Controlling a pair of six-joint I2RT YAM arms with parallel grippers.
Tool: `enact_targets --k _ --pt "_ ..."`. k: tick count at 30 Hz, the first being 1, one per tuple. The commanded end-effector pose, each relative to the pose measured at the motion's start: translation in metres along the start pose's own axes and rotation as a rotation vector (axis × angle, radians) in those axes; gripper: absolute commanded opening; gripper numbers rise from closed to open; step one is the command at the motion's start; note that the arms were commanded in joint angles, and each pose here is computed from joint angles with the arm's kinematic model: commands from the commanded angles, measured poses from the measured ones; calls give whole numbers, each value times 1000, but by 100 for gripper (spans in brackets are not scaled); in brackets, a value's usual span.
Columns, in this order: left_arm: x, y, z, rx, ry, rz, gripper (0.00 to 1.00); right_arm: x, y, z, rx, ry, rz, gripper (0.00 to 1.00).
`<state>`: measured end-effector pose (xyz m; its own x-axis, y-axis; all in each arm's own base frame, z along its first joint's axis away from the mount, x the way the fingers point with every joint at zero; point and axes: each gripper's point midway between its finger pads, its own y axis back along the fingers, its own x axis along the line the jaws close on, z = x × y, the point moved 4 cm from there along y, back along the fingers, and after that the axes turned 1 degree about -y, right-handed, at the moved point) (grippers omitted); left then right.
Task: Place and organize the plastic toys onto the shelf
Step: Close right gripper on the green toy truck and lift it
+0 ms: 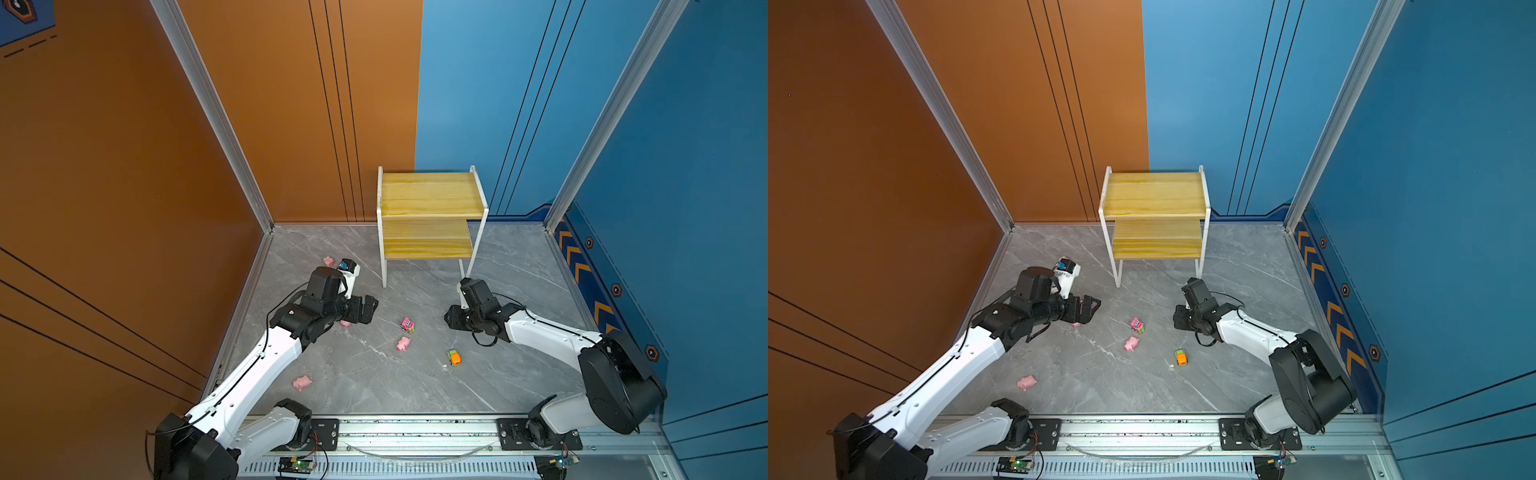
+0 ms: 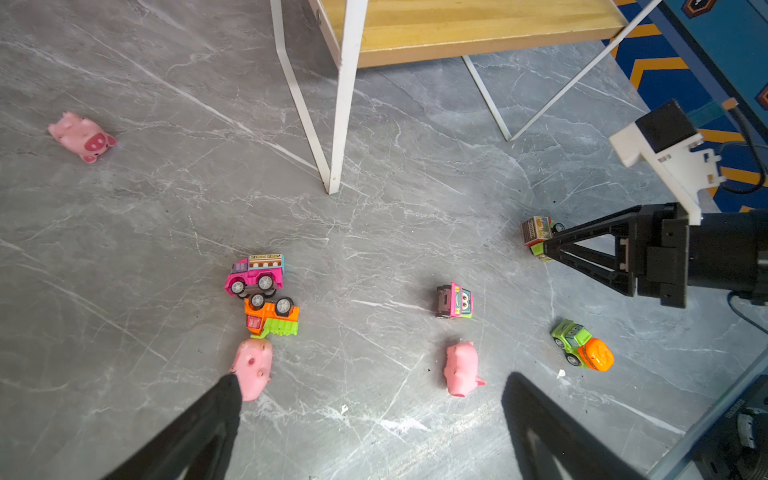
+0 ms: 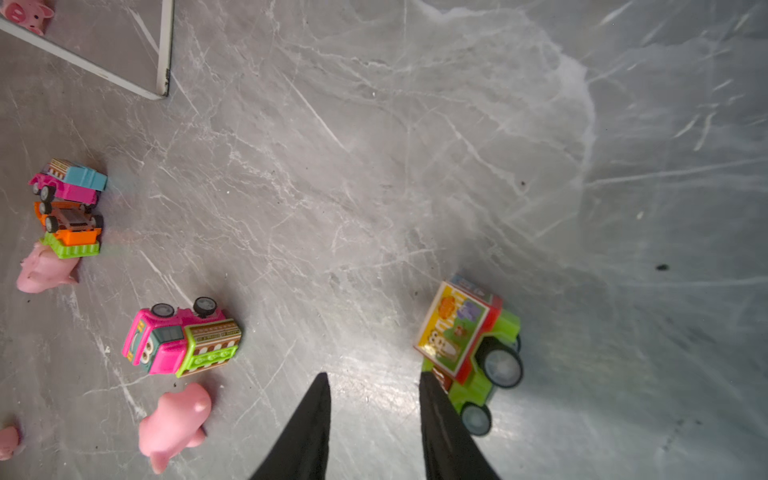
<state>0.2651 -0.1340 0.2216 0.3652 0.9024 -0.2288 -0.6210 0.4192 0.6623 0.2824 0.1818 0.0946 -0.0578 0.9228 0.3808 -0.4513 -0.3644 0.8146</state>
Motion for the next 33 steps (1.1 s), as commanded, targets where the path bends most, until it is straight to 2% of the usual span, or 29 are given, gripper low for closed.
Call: enact_targets --k 1,5,11,22,33 --pt "0 -1 -2 -7 9 -24 99 -1 11 1 -46 37 -89 39" --pt "-1 1 -2 -14 17 -25 99 -8 25 0 -60 136 -261 41" --pt "-2 1 -2 -17 24 -34 99 -4 26 3 -78 205 -369 43" --pt "-8 2 -1 -27 17 -63 99 15 0 4 -28 242 -450 44" --pt "-11 3 0 -29 17 -83 99 6 -9 -5 -9 228 -482 55"
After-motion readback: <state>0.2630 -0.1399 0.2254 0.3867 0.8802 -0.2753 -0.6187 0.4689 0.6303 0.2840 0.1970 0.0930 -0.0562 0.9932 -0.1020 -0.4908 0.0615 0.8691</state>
